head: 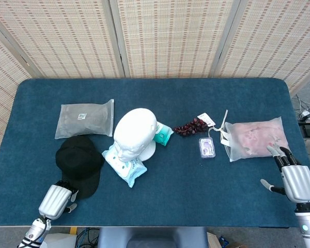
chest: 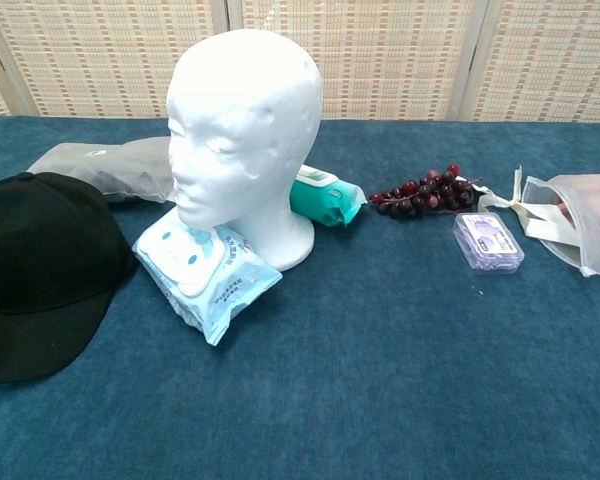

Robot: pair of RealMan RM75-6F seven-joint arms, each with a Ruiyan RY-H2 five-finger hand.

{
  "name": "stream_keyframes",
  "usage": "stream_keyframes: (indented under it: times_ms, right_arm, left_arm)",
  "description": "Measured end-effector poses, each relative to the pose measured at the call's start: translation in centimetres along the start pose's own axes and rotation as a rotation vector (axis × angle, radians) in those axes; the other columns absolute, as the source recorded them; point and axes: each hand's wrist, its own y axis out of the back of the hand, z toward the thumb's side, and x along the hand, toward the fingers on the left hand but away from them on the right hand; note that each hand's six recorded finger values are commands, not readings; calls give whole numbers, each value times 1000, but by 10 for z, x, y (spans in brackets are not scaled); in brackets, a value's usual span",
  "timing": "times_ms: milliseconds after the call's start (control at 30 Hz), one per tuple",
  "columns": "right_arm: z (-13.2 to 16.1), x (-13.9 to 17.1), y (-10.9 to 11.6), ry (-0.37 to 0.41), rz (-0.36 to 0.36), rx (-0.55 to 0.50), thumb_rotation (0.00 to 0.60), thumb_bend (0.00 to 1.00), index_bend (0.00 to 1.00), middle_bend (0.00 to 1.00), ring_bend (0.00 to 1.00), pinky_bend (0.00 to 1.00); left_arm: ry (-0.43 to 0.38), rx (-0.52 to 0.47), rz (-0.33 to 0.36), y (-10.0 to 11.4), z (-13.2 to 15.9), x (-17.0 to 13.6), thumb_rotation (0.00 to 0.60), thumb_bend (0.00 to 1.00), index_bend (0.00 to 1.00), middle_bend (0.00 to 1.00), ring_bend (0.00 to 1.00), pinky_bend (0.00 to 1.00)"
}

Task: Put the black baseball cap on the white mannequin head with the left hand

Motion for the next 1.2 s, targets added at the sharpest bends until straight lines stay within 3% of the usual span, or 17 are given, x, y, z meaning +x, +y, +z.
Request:
stream_keyframes:
  times_ms: [1200]
  right_arm:
    - [-2, 1, 3, -3, -5, -13, 600, 0, 102, 216, 130, 424]
  left_arm:
    - [47, 1, -35, -11, -8, 18, 600, 52, 710, 748, 460, 446]
